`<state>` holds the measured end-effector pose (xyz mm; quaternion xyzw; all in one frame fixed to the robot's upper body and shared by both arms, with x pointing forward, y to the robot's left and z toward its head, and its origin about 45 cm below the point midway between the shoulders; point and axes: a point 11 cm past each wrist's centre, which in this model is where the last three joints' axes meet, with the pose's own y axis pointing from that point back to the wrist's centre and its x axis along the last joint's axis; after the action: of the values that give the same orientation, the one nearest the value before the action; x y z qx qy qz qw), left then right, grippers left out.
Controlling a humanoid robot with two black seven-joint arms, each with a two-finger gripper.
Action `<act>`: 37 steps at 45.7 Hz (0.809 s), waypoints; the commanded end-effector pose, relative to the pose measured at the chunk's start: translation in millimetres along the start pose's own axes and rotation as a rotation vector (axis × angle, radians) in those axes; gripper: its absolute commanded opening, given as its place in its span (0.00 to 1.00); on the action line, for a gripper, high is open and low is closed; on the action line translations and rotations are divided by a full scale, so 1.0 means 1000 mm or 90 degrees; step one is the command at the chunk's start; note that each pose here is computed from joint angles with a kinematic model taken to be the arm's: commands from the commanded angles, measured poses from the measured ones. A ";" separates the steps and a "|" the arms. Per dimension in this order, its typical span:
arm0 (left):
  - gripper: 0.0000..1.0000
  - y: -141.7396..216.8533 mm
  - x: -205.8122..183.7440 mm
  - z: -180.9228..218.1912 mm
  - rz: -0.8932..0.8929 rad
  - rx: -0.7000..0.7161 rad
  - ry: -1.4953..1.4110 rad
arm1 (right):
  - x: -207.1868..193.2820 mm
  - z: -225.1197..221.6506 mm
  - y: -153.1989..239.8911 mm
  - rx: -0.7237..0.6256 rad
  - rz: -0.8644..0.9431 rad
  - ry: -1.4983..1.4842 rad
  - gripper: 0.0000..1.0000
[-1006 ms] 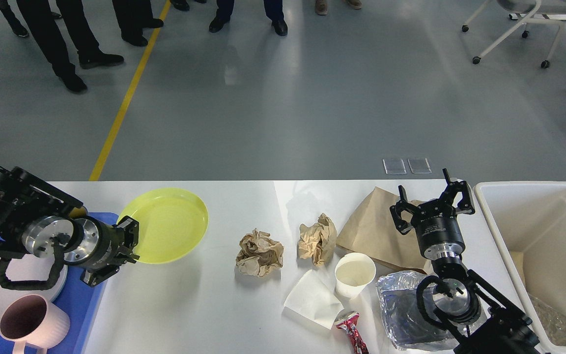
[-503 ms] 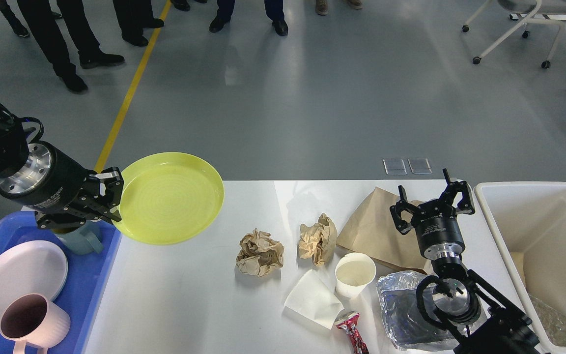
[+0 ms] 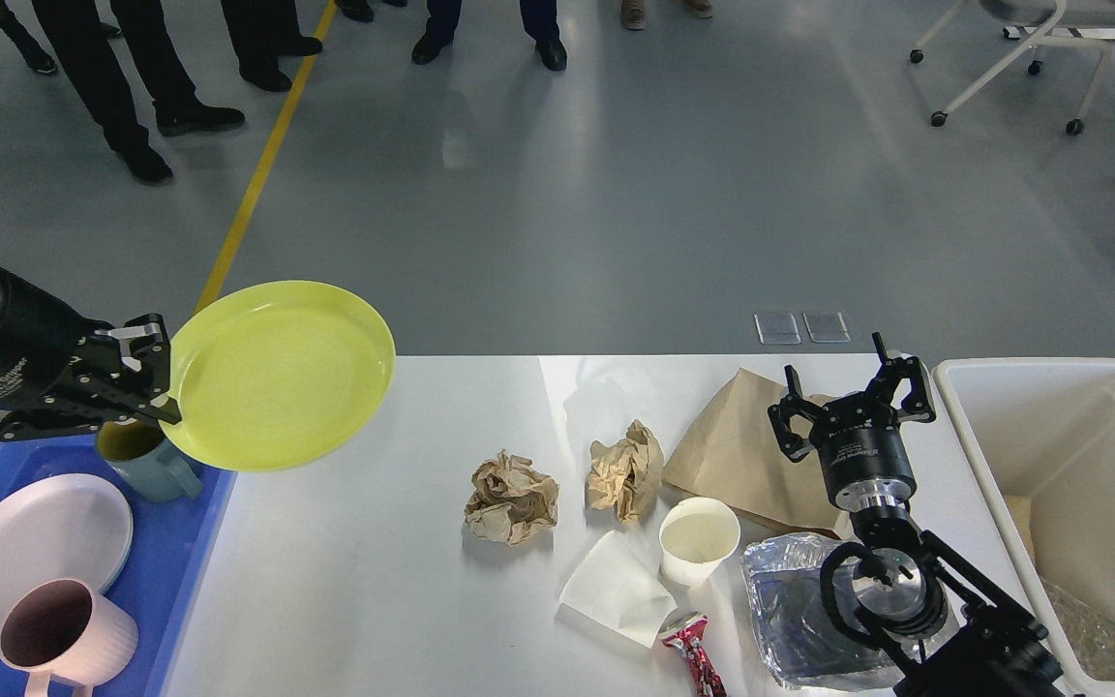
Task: Tidy desktop
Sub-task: 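Lift the yellow plate and swing it over the blue tray, then lower the yellow plate onto the white plate in the tray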
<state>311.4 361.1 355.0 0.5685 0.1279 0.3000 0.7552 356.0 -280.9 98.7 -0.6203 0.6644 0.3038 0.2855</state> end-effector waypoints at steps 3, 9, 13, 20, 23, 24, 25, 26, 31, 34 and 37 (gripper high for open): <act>0.00 -0.002 0.028 -0.053 0.035 0.010 0.050 | -0.001 0.000 0.000 0.000 -0.001 -0.001 1.00; 0.00 -0.006 0.051 -0.094 0.067 0.023 0.100 | -0.001 0.000 0.000 0.000 -0.001 -0.001 1.00; 0.00 -0.010 0.063 -0.121 0.084 0.042 0.124 | -0.001 0.000 0.000 0.000 -0.001 -0.001 1.00; 0.00 -0.015 0.080 -0.159 0.116 0.064 0.156 | 0.000 0.000 0.000 0.000 0.000 -0.001 1.00; 0.00 -0.015 0.086 -0.175 0.133 0.065 0.174 | 0.000 0.000 0.000 0.000 0.000 -0.001 1.00; 0.00 -0.014 0.088 -0.182 0.138 0.066 0.182 | 0.000 0.000 0.000 0.000 0.000 -0.001 1.00; 0.00 -0.013 0.090 -0.186 0.143 0.064 0.188 | 0.001 0.000 0.000 0.000 0.001 0.000 1.00; 0.00 -0.012 0.092 -0.193 0.149 0.068 0.194 | -0.001 0.000 0.000 0.000 -0.001 -0.001 1.00; 0.00 -0.013 0.099 -0.221 0.167 0.089 0.213 | -0.001 0.000 0.000 0.000 -0.001 -0.001 1.00; 0.00 -0.023 0.098 -0.236 0.167 0.105 0.215 | 0.000 0.000 0.000 0.000 0.000 -0.001 1.00; 0.00 -0.032 0.097 -0.248 0.168 0.117 0.220 | -0.001 0.000 0.000 0.000 -0.001 -0.001 1.00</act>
<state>273.2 593.8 279.3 0.5779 0.1992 0.4741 0.6337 355.8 -280.7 98.8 -0.6203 0.6640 0.3041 0.2859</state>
